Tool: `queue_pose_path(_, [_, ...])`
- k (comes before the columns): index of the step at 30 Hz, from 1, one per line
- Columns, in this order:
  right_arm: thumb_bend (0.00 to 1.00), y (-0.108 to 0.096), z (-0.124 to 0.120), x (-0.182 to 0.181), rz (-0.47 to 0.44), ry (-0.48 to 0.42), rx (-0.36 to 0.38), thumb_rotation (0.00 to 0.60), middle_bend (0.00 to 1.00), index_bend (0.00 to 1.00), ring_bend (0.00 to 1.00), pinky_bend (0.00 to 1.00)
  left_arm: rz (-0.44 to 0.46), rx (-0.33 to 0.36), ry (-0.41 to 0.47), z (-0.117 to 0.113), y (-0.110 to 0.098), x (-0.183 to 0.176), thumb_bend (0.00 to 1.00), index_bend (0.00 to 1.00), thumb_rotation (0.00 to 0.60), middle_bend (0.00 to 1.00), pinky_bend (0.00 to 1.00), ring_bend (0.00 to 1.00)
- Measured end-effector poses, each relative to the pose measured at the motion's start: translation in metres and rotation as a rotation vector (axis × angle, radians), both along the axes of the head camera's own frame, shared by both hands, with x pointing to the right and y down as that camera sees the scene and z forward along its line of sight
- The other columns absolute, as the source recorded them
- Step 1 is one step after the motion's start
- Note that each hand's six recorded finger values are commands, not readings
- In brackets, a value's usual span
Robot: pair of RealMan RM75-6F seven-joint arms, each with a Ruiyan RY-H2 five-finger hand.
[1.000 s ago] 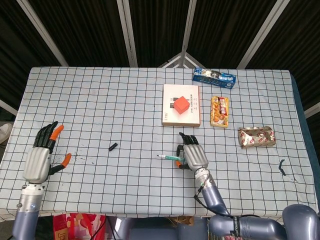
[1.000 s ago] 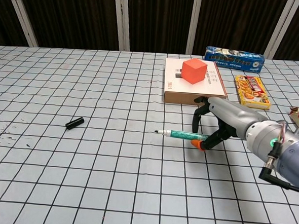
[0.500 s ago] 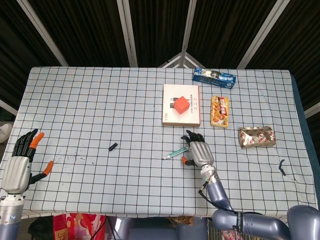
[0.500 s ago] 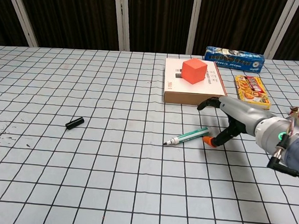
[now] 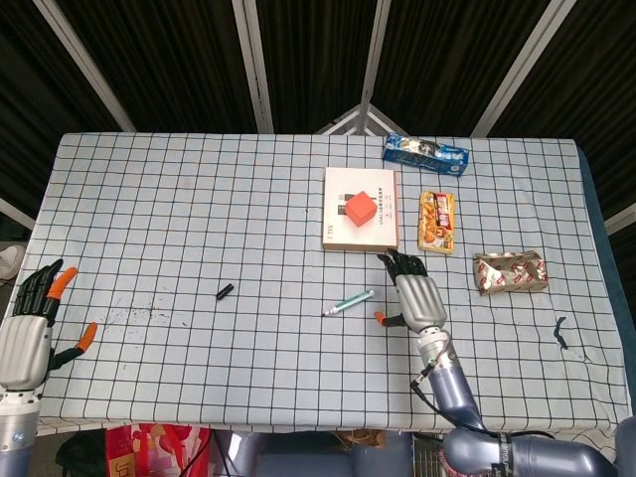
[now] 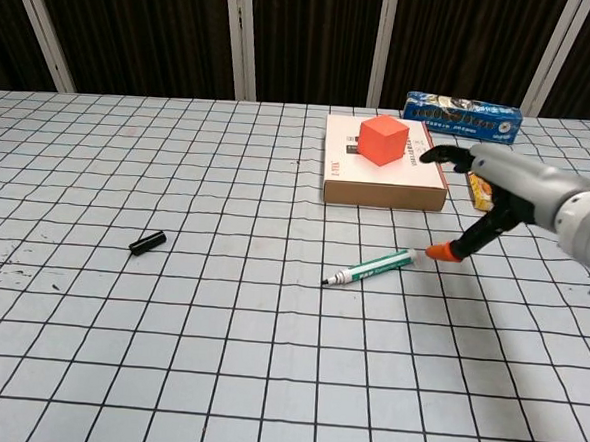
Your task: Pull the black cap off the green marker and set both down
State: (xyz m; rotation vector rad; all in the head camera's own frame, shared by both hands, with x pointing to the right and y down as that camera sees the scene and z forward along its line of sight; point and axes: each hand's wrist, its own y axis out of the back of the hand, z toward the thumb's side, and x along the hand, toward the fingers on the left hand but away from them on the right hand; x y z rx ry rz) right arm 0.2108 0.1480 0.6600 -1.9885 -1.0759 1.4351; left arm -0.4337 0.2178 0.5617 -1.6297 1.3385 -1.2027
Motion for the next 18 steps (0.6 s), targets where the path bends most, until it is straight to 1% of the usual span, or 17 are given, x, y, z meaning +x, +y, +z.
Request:
queue_pose_path(2, [0.22, 0.0, -0.014, 0.018, -0.002, 0.032, 0.057, 0.6, 0.06, 0.25, 0.07, 0.04, -0.011, -0.011, -0.022, 0.0, 0.007, -0.009, 0.44, 0.12, 0.6, 0.02, 0.0, 0.0])
queue_pose_path(5, [0.25, 0.006, -0.034, 0.054, 0.007, 0.1, 0.14, 0.6, 0.06, 0.25, 0.08, 0.04, -0.023, -0.04, -0.065, 0.0, 0.019, -0.023, 0.44, 0.12, 0.6, 0.02, 0.0, 0.0])
queue_pose_path(7, [0.27, 0.014, -0.048, 0.087, 0.029, 0.152, 0.19, 0.6, 0.06, 0.25, 0.08, 0.04, -0.028, -0.046, -0.082, 0.0, 0.023, -0.029, 0.44, 0.12, 0.6, 0.03, 0.0, 0.0])
queue_pose_path(10, [0.27, 0.025, -0.061, 0.129, 0.064, 0.201, 0.22, 0.6, 0.06, 0.25, 0.07, 0.04, -0.036, -0.042, -0.095, -0.002, 0.029, -0.037, 0.44, 0.12, 0.6, 0.06, 0.0, 0.0])
queue_pose_path(13, [0.27, 0.038, -0.069, 0.165, 0.097, 0.223, 0.234, 0.6, 0.06, 0.25, 0.07, 0.04, -0.051, -0.035, -0.081, -0.006, 0.033, -0.044, 0.44, 0.12, 0.6, 0.08, 0.0, 0.0])
queue_pose_path(15, [0.27, 0.046, -0.076, 0.188, 0.113, 0.243, 0.245, 0.6, 0.06, 0.25, 0.07, 0.04, -0.065, -0.015, -0.063, -0.012, 0.034, -0.048, 0.44, 0.12, 0.6, 0.08, 0.0, 0.0])
queue_pose_path(18, [0.27, 0.061, -0.092, 0.227, 0.14, 0.278, 0.26, 0.6, 0.06, 0.25, 0.07, 0.04, -0.085, 0.031, -0.051, -0.025, 0.032, -0.055, 0.44, 0.12, 0.6, 0.08, 0.0, 0.0])
